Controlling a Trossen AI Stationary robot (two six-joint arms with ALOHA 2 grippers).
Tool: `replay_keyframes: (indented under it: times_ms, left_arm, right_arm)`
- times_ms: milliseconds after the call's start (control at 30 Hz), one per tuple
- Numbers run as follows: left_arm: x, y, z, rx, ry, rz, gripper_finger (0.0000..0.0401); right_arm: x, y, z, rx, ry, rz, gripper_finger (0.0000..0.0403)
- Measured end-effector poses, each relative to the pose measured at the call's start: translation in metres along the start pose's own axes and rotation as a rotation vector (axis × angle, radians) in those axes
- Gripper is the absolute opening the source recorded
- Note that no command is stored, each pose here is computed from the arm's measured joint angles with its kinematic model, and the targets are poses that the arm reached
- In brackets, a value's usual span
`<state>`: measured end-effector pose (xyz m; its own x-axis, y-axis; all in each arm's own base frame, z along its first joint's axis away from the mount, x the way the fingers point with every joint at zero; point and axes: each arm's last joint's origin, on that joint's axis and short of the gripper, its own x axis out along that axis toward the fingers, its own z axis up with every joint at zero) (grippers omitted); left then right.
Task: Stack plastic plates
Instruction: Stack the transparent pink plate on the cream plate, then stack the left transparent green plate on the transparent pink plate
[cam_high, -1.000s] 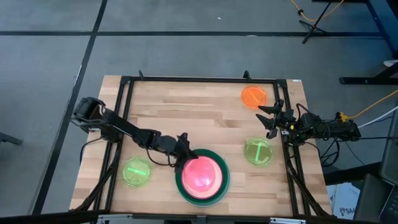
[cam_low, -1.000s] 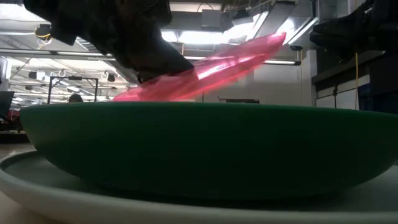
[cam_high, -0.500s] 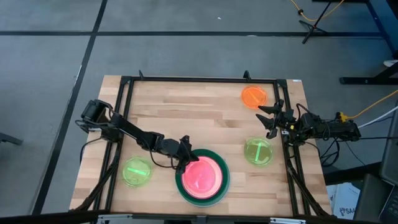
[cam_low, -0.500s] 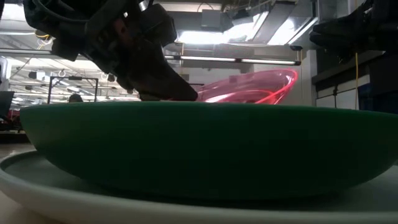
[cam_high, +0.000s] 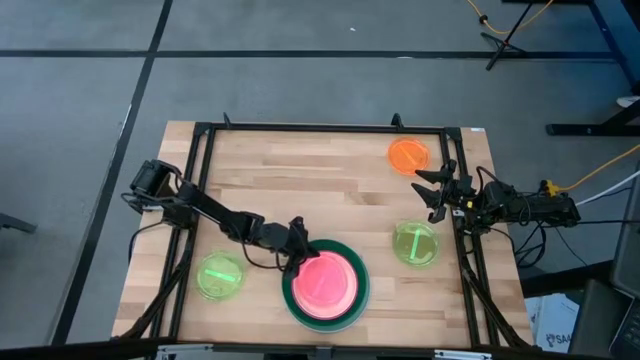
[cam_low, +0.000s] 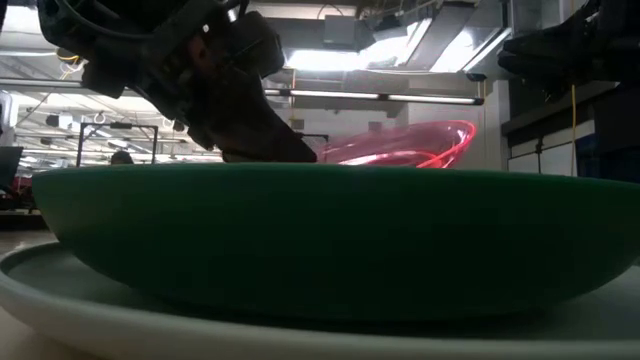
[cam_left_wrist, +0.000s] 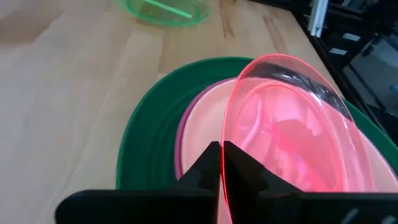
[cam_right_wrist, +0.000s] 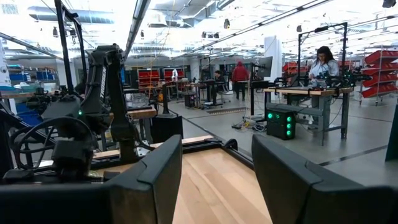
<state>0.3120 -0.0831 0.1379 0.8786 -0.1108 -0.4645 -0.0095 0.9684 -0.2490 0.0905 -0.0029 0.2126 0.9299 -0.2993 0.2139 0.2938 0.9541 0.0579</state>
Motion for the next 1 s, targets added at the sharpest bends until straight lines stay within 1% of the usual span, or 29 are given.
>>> replay_keyframes:
  times_ms: [133,233,333,433,533,733,867,1000]
  left_arm:
    - [0.0,0.002,0.0,-0.005,0.005,0.003,0.0047]
    - [0.0,0.0,-0.001,-0.001,0.026,-0.055,0.0079]
    - [-0.003,-0.002,0.001,0.041,0.049,-0.108,0.0096]
    - [-0.013,-0.004,0.007,0.048,0.067,-0.114,0.0099]
    - [-0.029,-0.004,0.013,0.048,0.12,-0.096,0.0098]
    - [-0.069,-0.003,0.022,-0.034,0.246,-0.044,0.0097]
    - [-0.09,-0.003,0.018,-0.102,0.341,0.018,0.0096]
    - [-0.102,-0.004,0.007,-0.16,0.455,0.097,0.0096]
  right_arm:
    - [0.0,0.0,0.0,0.0,0.0,0.0,0.0188]
    - [0.0,0.0,0.0,0.0,0.0,0.0,0.0188]
    - [0.0,0.0,0.0,0.0,0.0,0.0,0.0188]
    - [0.0,0.0,0.0,0.0,0.0,0.0,0.0188]
    - [0.0,0.0,0.0,0.0,0.0,0.0,0.0188]
    - [0.0,0.0,0.0,0.0,0.0,0.0,0.0188]
    - [0.0,0.0,0.0,0.0,0.0,0.0,0.0188]
    - [0.0,0.0,0.0,0.0,0.001,0.0,0.0188]
